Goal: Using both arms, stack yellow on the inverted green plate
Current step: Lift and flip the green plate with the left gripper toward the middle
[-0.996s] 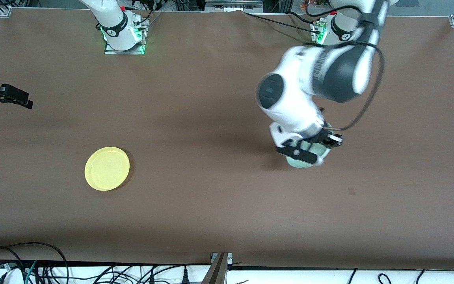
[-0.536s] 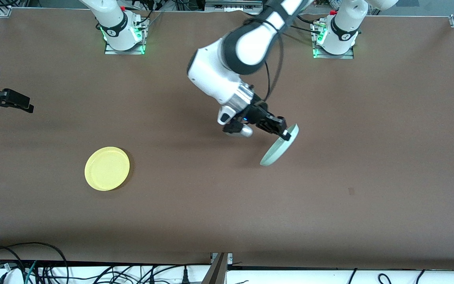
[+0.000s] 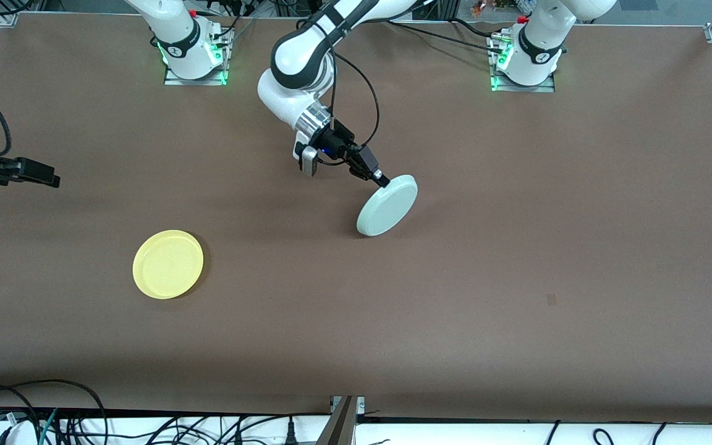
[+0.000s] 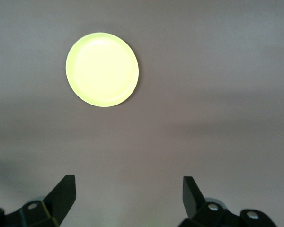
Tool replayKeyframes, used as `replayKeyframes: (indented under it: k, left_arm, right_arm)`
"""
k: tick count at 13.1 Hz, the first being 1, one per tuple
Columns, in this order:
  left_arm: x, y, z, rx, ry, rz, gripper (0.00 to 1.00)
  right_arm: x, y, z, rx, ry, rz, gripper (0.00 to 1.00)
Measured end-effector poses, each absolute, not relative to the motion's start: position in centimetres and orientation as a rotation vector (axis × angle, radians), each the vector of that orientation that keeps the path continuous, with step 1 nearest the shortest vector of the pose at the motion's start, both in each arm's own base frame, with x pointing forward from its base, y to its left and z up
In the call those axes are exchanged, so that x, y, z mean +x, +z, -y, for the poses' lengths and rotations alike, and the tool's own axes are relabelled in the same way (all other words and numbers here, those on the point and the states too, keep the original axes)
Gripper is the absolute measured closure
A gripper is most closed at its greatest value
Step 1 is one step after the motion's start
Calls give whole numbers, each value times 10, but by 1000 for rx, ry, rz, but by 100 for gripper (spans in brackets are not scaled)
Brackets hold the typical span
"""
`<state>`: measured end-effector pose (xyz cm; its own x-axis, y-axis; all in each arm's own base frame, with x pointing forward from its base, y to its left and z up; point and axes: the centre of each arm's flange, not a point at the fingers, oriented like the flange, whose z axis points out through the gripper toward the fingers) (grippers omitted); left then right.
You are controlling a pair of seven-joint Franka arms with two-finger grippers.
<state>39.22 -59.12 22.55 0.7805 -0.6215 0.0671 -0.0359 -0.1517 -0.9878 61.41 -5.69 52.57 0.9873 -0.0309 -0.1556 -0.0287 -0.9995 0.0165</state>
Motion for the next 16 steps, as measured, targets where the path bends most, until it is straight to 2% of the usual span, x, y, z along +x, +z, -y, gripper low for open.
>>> replayKeyframes:
  k: [4,9,15,16]
  left_arm:
    - [390,208,592,-1661,-619,-471,97]
    - [387,195,594,-1674,-674,-433,97]
    - [378,176,596,-1673,-711,-421,97]
    - [374,175,598,-1675,-712,-428,94]
  right_arm:
    - [643,439,94,3179,-304,168,0]
    - [679,317,108,3227,-256,238,0]
    - [688,250,90,3257,-270,253,0]
    - [688,245,87,3263,-275,254,0]
